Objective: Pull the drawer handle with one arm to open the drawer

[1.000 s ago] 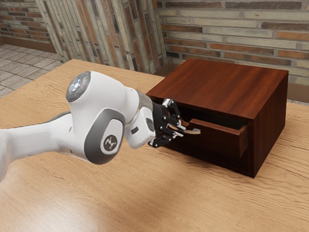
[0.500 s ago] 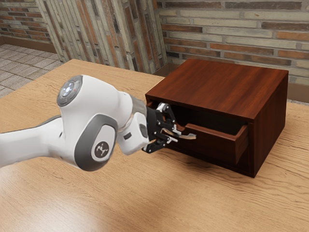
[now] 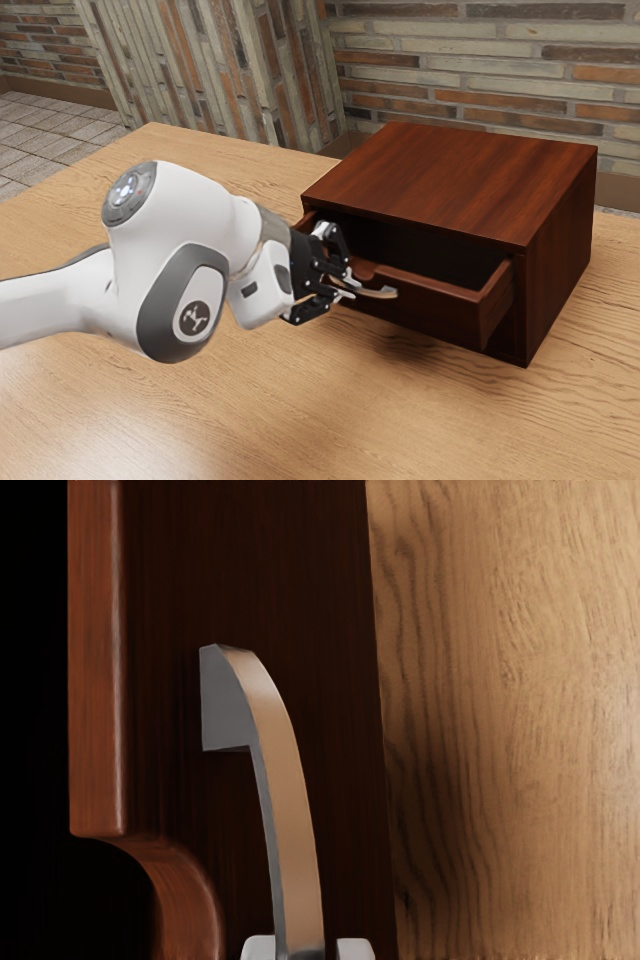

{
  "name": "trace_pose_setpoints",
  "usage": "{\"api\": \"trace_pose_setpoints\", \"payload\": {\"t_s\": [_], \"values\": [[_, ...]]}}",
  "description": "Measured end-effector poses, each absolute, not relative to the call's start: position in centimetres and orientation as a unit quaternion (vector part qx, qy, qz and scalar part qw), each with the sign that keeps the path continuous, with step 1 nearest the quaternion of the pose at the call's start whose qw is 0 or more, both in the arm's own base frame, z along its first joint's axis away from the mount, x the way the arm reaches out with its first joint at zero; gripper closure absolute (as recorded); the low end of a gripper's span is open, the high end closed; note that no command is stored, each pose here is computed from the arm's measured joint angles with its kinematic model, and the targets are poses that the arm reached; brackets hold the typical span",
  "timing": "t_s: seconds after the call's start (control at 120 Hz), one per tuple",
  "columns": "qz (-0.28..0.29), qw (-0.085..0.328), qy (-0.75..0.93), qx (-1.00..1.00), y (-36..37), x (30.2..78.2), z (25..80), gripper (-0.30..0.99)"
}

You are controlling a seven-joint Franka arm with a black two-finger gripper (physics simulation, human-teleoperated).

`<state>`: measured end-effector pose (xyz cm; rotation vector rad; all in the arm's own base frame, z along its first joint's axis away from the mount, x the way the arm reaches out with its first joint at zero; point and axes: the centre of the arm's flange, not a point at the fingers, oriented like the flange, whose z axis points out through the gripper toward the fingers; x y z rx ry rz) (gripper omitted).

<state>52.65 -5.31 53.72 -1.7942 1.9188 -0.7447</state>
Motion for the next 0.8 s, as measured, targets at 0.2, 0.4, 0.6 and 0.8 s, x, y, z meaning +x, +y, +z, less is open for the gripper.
{"api": "trace_pose_setpoints", "payload": {"t_s": [0.2,0.4,0.6,0.8], "values": [[-0.262,0.199,0.690,-0.645,-5.4,51.9,53.9,0.74],[-0.259,0.196,0.691,-0.646,-5.5,51.5,53.8,0.72],[-0.259,0.193,0.692,-0.646,-5.7,50.7,54.1,0.72],[-0.256,0.190,0.694,-0.645,-5.9,50.1,54.2,0.71]]}}
